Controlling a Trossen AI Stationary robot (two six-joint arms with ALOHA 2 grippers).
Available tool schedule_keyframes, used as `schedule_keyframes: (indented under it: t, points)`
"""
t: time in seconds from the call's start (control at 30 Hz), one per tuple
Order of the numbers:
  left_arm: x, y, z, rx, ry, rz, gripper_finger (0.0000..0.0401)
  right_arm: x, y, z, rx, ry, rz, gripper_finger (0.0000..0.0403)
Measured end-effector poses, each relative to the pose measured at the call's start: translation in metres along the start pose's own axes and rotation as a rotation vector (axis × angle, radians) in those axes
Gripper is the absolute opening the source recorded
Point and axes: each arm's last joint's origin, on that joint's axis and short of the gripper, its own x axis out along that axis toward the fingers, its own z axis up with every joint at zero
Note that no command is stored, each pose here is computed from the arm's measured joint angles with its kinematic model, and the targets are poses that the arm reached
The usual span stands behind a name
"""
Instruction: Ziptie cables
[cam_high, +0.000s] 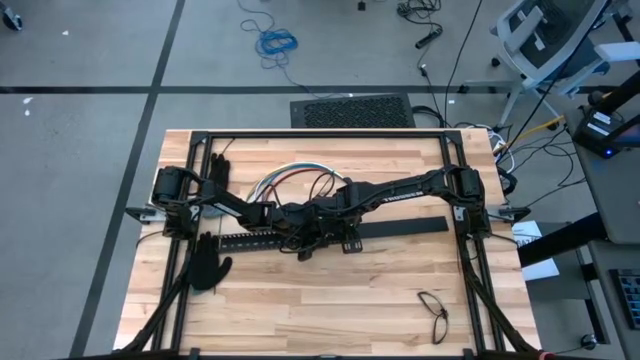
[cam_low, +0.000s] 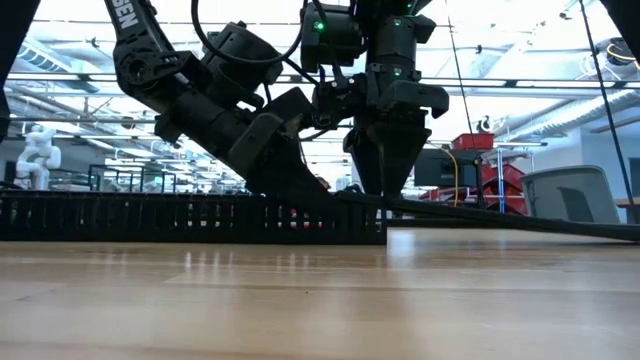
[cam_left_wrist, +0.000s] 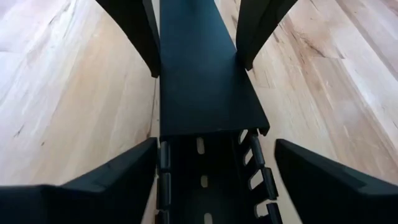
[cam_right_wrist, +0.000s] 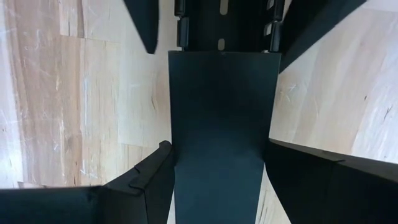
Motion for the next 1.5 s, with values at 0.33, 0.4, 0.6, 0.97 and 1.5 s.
schedule_keyframes:
  t: [0.33,0.4,0.6,0.97,1.5]
  points:
    - [-0.009,0.005,0.006,0.009,0.019,-0.035,0.0394,0.000,0.000,0.000,0.000,-0.001,0.000,0.0213]
    - [-0.017,0.007,0.012,0.004,0.029,-0.062,0.0392,0.000,0.000,0.000,0.000,-0.004,0.000,0.0213]
    - [-0.043,0.011,0.023,-0.006,0.004,-0.056,0.0391,0.000,0.000,0.000,0.000,-0.004,0.000,0.0213]
    - [-0.034,0.015,0.022,-0.131,-0.051,0.018,0.0389,0.000,0.000,0.000,0.001,-0.003,-0.001,0.0213]
    - [-0.030,0.012,0.028,-0.094,-0.170,0.112,0.0009,0.000,0.000,0.000,-0.002,-0.002,-0.002,0.0213]
